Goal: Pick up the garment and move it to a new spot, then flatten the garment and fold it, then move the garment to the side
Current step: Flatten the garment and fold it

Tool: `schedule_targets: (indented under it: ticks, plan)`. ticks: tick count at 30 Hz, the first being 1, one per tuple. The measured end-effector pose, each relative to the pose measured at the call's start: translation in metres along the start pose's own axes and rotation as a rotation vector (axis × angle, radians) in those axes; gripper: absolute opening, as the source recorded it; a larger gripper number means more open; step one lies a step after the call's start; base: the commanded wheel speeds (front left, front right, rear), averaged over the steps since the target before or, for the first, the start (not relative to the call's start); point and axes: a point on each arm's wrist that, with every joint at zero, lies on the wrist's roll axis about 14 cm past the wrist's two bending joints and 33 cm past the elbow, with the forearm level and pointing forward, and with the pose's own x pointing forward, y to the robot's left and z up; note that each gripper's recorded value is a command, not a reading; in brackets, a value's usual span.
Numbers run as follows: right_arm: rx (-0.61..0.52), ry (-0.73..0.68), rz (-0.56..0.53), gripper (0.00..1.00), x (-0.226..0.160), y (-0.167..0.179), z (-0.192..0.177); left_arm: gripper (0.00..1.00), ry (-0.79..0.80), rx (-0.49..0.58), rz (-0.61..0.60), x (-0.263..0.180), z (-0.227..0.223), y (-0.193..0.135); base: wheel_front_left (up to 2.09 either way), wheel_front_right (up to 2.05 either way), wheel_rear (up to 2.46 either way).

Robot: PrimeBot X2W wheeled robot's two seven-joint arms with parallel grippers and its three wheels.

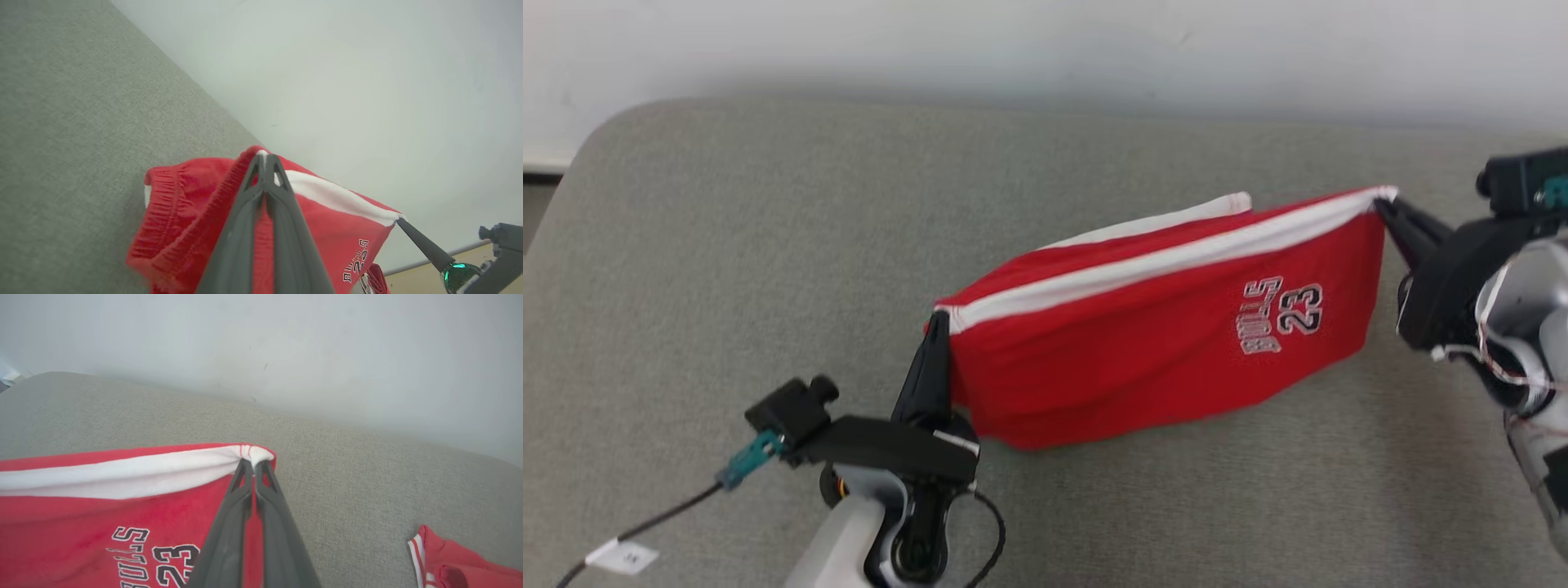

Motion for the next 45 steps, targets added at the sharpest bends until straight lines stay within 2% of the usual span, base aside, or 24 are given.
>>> schedule_targets:
  ticks: [6,16,17,18,19,23,27,29,33,36,40,45]
  plan:
    - [-0.011,-0.002,0.016,0.00,0.047,0.007,0.006,0.00,-0.006,0.036,0.058,0.021,0.008,0.017,0.00,0.00,0.00]
    - [-0.010,0.086,0.053,0.00,0.101,0.027,-0.024,0.00,0.008,0.064,0.168,0.038,0.012,0.051,0.00,0.00,0.00]
    - [-0.004,0.089,0.055,0.00,0.104,0.028,-0.027,0.05,0.012,0.068,0.174,0.039,0.011,0.053,0.00,0.00,0.00]
    - [0.002,0.087,0.057,0.41,0.107,0.030,-0.028,0.91,0.016,0.073,0.176,0.040,0.011,0.054,0.00,0.00,0.00]
    - [0.010,0.086,0.055,1.00,0.110,0.030,-0.028,1.00,0.019,0.078,0.175,0.041,0.011,0.055,0.00,0.00,0.00]
    - [0.011,0.056,0.056,1.00,0.113,0.035,-0.021,1.00,-0.010,0.099,0.152,0.044,0.022,0.050,0.00,0.00,0.00]
    - [0.028,0.049,0.044,1.00,0.106,0.032,-0.012,1.00,-0.060,0.193,0.084,0.043,0.041,0.033,0.00,0.00,0.00]
    - [0.042,0.082,0.035,1.00,0.100,0.029,-0.014,1.00,-0.087,0.276,0.045,0.038,0.050,0.024,0.00,0.00,0.00]
    - [0.065,0.207,-0.001,1.00,0.083,0.018,-0.033,1.00,-0.064,0.542,-0.041,0.014,0.048,0.014,0.00,0.00,0.00]
    - [0.083,0.265,-0.032,1.00,0.067,0.009,-0.042,1.00,-0.042,0.685,-0.061,-0.011,0.048,0.018,0.00,0.00,0.00]
    - [0.121,0.312,-0.060,1.00,0.051,0.003,-0.044,1.00,0.004,0.784,-0.033,-0.053,0.042,0.038,0.00,0.00,0.00]
    - [0.165,0.354,-0.078,1.00,0.052,0.001,-0.056,1.00,0.060,0.862,0.020,-0.089,0.037,0.060,0.00,0.00,0.00]
